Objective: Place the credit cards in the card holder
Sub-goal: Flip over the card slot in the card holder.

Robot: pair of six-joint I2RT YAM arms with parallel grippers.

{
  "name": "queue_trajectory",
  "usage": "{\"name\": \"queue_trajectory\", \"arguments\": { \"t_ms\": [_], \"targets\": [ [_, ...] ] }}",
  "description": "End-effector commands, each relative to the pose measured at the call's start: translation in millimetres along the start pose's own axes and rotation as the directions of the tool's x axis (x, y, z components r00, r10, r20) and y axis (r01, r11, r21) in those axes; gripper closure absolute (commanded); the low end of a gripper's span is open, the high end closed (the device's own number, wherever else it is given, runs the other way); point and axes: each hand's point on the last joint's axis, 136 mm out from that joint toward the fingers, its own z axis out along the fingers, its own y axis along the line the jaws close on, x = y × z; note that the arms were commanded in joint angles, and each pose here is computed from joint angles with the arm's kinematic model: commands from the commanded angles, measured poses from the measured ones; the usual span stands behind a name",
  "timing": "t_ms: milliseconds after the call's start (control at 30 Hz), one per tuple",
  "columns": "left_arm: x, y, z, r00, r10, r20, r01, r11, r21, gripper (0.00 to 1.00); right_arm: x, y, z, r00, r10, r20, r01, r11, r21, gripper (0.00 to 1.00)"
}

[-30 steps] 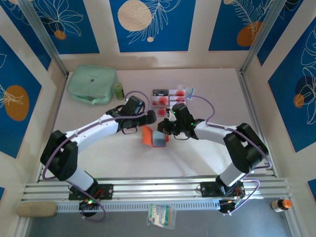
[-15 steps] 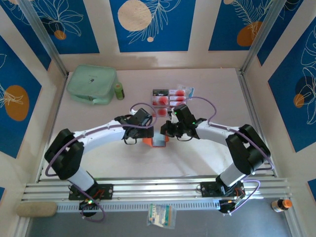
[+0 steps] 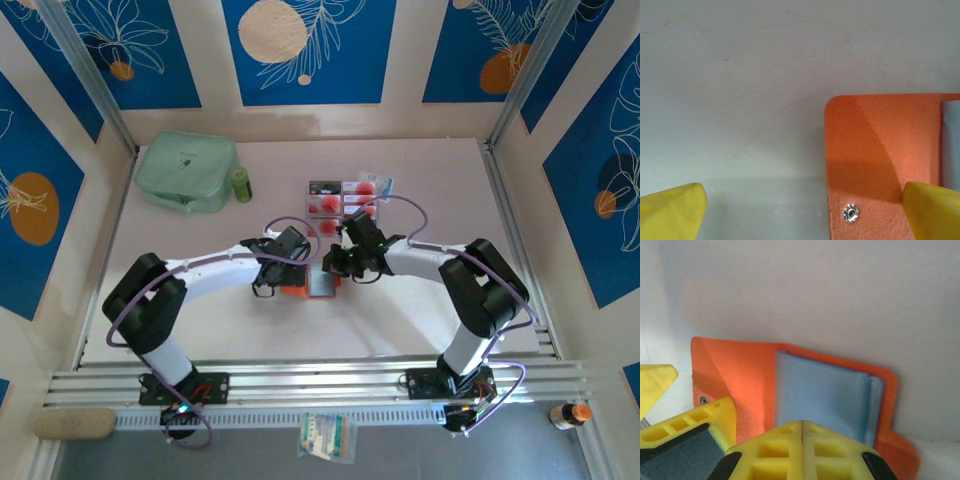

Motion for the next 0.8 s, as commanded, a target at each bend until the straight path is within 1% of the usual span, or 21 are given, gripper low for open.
{"name": "queue_trajectory", "arguments": {
  "t_ms": [0, 167, 333, 467, 633, 767],
  "targets": [
    [7.9, 4.1, 6.0, 1.0, 0.029, -0.012, -0.029, 0.999, -0.023, 0.0, -3.6, -12.1, 0.7, 1.0, -0.02, -0.005, 0.021, 0.999, 0.05, 0.97],
    [9.4, 0.4, 7.1, 1.0, 0.021, -0.008, -0.021, 1.0, 0.005, 0.0, -4.1, -21.3, 4.4, 1.0, -0.021, -0.022, 0.023, 0.998, 0.06, 0.96],
    [8.5, -6.0, 7.2, 1.0, 0.012, 0.004, -0.013, 0.999, 0.046, 0.0, -1.4, -21.0, 11.0, 0.998, -0.027, -0.05, 0.029, 0.999, 0.044, 0.92],
    [7.4, -10.0, 7.1, 1.0, 0.002, 0.015, -0.003, 0.997, 0.074, 0.0, 2.6, -22.6, 14.8, 0.997, -0.026, -0.071, 0.028, 0.999, 0.038, 0.91],
    [6.7, -12.9, 7.4, 1.0, -0.012, 0.026, 0.009, 0.995, 0.097, 0.0, 3.2, -21.2, 11.6, 0.997, -0.031, -0.069, 0.034, 0.999, 0.031, 0.91],
    [6.2, -12.9, 6.9, 0.999, -0.014, 0.031, 0.011, 0.995, 0.098, 0.0, -1.5, -16.1, 2.7, 0.998, -0.041, -0.039, 0.042, 0.999, 0.03, 0.91]
  ]
}}
